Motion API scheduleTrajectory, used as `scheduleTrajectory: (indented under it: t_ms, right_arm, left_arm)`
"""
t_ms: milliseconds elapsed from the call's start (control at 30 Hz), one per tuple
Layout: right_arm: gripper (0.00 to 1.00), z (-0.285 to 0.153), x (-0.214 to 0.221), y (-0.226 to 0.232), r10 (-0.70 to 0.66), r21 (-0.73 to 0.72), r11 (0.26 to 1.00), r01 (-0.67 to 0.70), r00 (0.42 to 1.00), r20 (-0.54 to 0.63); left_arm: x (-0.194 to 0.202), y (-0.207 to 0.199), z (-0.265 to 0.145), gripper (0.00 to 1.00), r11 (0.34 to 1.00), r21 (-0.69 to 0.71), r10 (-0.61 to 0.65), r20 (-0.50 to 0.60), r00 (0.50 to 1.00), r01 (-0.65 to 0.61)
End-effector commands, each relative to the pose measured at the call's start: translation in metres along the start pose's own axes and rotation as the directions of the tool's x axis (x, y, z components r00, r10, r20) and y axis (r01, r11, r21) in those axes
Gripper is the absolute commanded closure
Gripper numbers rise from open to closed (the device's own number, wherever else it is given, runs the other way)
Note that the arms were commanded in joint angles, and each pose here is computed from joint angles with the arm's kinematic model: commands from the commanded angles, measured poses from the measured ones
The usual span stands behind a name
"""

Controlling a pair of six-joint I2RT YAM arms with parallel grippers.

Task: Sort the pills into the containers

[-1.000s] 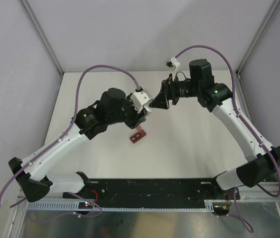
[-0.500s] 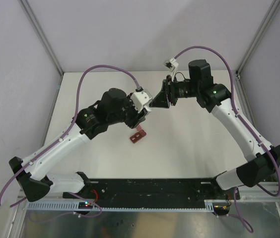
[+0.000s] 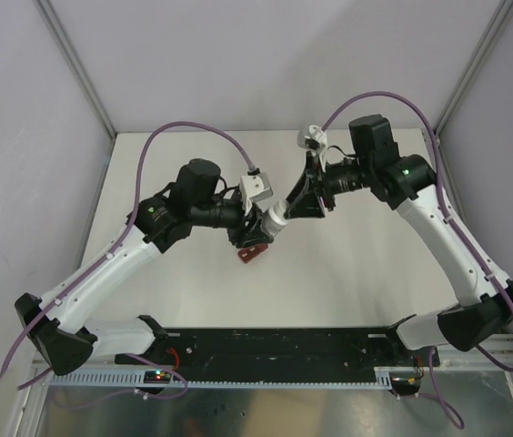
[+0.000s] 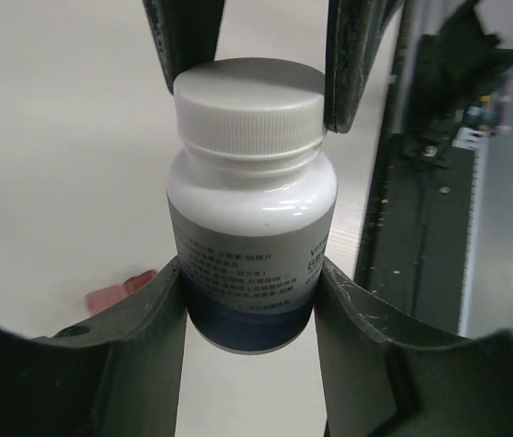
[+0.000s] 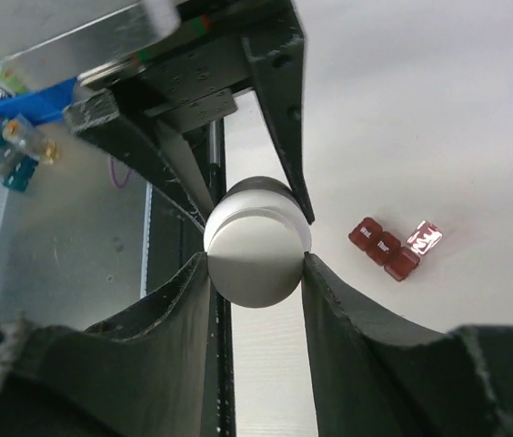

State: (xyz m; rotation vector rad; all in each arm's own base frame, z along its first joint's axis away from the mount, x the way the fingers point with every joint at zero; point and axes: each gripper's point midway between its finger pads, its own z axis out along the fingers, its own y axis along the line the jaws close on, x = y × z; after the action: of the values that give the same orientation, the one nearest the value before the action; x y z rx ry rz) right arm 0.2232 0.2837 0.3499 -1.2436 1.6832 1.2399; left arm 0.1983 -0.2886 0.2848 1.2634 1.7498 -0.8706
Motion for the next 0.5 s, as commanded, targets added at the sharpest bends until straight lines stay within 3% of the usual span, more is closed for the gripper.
scheduleTrajectory:
  t_ms: [0, 300, 467]
  right_arm:
    - [0.98, -0.022, -0.026, 0.028, -0.300, -0.026, 0.953, 0.301, 0.953, 0.053]
    - [0.99, -0.033, -0.025, 0.041, -0.467, -0.020, 0.884, 0.468, 0.884, 0.018]
    - [0.99, -0.034, -0.023, 0.041, -0.477, -0.015, 0.879, 0.477, 0.879, 0.002]
  left_arm:
    - [-0.014, -0.055, -0.013, 1.00, 0.958, 0.280, 0.043, 0.093, 0.995, -0.068]
    - [-0.014, -0.074, -0.016, 1.00, 0.917, 0.395, 0.020, 0.102, 0.995, -0.059]
    - [-0.017, -0.076, -0.017, 1.00, 0.912, 0.405, 0.016, 0.107, 0.994, -0.058]
